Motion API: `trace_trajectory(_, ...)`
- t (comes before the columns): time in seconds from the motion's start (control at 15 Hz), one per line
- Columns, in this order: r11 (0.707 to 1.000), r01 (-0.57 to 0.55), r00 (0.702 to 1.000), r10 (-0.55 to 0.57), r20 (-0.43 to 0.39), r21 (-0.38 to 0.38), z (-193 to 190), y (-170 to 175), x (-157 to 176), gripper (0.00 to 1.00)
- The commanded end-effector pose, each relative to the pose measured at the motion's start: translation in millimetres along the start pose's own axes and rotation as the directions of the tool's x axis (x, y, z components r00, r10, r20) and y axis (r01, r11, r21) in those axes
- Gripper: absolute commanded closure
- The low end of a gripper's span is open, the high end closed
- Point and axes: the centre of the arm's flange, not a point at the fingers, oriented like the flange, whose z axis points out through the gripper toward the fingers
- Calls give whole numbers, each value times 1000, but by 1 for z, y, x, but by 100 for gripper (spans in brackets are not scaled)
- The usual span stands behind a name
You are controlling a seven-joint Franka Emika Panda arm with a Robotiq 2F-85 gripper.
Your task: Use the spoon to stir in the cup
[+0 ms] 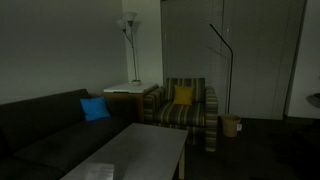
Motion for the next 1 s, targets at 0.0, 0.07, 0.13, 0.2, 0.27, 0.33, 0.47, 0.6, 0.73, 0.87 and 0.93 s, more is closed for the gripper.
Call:
trace_trajectory(0.0,994,84,996,-86,18,76,49,5,14,0)
trace_trajectory(0.07,990,105,994,-107,15,97,60,8,17,0)
trace_trajectory(0.13,985,122,992,-125,12,118,71,11,22,0)
trace_trajectory(0.2,980,137,990,-140,12,143,80,14,26,0)
trace_trajectory(0.27,976,148,988,-152,12,158,90,18,28,0)
trace_trajectory(0.33,972,157,986,-163,20,173,99,20,31,0)
trace_trajectory(0.47,963,176,981,-188,41,203,118,23,36,0)
trace_trajectory(0.6,954,188,977,-207,60,234,136,22,41,0)
trace_trajectory(0.73,946,189,974,-214,69,264,153,22,47,0)
trace_trajectory(0.87,942,165,978,-195,74,293,169,24,52,0)
trace_trajectory(0.93,940,141,981,-175,84,311,178,26,55,0)
